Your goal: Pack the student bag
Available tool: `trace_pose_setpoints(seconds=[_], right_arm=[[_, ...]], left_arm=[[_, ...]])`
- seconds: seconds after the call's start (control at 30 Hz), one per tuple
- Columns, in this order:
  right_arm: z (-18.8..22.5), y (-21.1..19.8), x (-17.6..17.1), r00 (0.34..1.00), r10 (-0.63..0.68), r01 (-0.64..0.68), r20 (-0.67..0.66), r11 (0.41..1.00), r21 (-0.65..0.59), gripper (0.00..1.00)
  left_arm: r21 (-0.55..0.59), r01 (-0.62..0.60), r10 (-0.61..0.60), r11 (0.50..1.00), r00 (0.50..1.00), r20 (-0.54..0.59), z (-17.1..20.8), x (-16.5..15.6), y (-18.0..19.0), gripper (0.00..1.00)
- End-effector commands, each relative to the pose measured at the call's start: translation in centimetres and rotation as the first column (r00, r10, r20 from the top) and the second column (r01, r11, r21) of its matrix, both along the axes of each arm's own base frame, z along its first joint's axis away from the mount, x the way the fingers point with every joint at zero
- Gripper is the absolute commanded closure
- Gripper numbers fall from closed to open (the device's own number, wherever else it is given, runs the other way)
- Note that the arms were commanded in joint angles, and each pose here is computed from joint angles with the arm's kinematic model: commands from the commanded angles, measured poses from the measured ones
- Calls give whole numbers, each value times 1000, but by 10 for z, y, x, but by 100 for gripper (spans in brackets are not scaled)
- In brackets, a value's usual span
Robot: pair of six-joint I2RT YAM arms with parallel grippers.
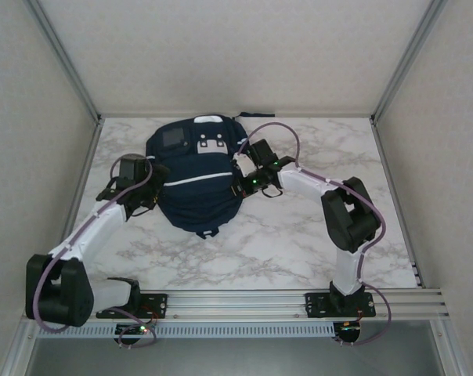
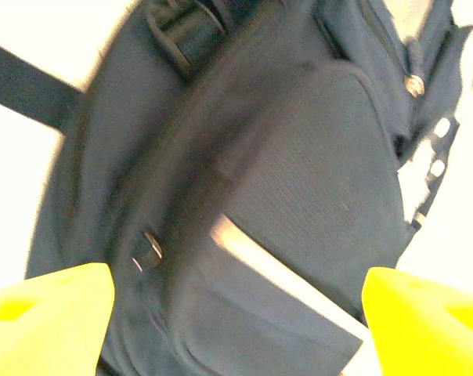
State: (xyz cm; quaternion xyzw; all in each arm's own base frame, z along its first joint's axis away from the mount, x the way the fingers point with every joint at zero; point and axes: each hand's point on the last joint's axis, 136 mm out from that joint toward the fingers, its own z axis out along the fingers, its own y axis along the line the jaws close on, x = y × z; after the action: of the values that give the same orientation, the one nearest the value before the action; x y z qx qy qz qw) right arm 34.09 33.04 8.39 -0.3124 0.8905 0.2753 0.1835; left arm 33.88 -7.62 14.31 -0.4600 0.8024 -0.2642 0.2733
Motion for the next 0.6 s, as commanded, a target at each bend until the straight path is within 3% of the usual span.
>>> trace_pose_setpoints(seconds=[0.0, 0.13, 0.4, 0.47, 0.57], right_arm=[[14, 30, 0, 998, 52, -53, 24, 997, 56, 100], [17, 36, -2, 997, 71, -73, 28, 996, 58, 100], [21, 40, -18, 996, 90, -90, 7, 990, 108, 100], [20, 39, -21, 996, 88, -87, 3, 990, 108, 100], [16, 34, -25, 996, 86, -85, -4, 992, 97, 100]], left_arm=[[-78, -80, 81, 994, 997, 16, 11, -15, -16, 16], [-173, -73, 77, 982, 997, 18, 14, -14, -49, 16], [-242, -3, 4, 970, 1000, 3, -2, 14, -122, 18], [-237, -3, 0, 971, 1000, -12, -11, 22, -134, 20], [-202, -13, 11, 979, 1000, -13, -24, 35, -139, 31]])
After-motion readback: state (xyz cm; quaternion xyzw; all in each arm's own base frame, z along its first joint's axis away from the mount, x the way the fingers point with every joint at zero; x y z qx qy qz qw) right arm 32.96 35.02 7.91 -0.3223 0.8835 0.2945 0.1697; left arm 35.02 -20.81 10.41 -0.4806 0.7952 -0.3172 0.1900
